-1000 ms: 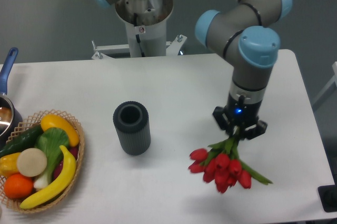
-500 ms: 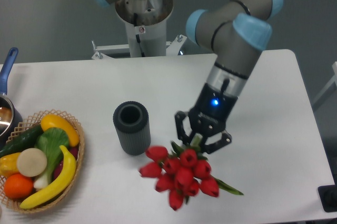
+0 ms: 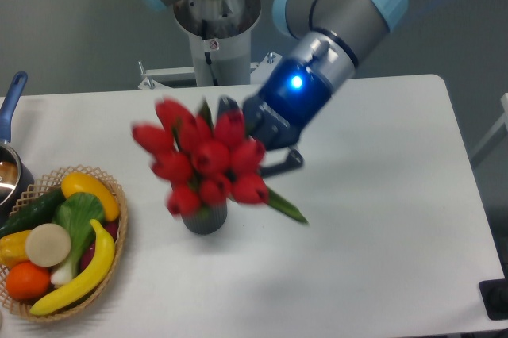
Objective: Insert the flowers into the vase
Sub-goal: 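Swing the tulips upright and raise the stems above the vase opening, then align the tulip stems over the vase mouth and lower them in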
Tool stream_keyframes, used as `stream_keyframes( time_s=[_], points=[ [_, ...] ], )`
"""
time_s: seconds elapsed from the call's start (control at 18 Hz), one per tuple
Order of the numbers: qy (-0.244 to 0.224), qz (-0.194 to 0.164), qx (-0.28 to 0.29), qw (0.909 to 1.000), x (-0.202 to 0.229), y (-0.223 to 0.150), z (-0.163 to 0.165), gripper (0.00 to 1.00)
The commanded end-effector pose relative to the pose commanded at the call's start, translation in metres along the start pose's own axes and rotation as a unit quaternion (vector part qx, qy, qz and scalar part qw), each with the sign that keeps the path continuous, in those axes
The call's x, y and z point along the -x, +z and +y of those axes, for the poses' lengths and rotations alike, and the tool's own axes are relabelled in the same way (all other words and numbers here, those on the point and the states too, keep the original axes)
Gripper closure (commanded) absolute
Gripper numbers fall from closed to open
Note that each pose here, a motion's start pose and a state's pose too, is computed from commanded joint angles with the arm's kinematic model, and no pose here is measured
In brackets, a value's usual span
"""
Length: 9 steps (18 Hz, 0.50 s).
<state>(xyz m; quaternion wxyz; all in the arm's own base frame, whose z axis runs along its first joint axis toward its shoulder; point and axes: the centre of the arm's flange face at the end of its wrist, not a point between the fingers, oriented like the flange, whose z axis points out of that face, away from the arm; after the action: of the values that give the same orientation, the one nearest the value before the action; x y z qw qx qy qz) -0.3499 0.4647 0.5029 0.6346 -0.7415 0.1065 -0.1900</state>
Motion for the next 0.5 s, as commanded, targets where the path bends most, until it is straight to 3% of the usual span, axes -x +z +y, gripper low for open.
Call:
stream_keyframes(
  time_s=[0.5],
  points=[
    [0.036, 0.015, -0.041, 0.9984, -0.039, -0.017, 0.054, 0.99]
  ],
)
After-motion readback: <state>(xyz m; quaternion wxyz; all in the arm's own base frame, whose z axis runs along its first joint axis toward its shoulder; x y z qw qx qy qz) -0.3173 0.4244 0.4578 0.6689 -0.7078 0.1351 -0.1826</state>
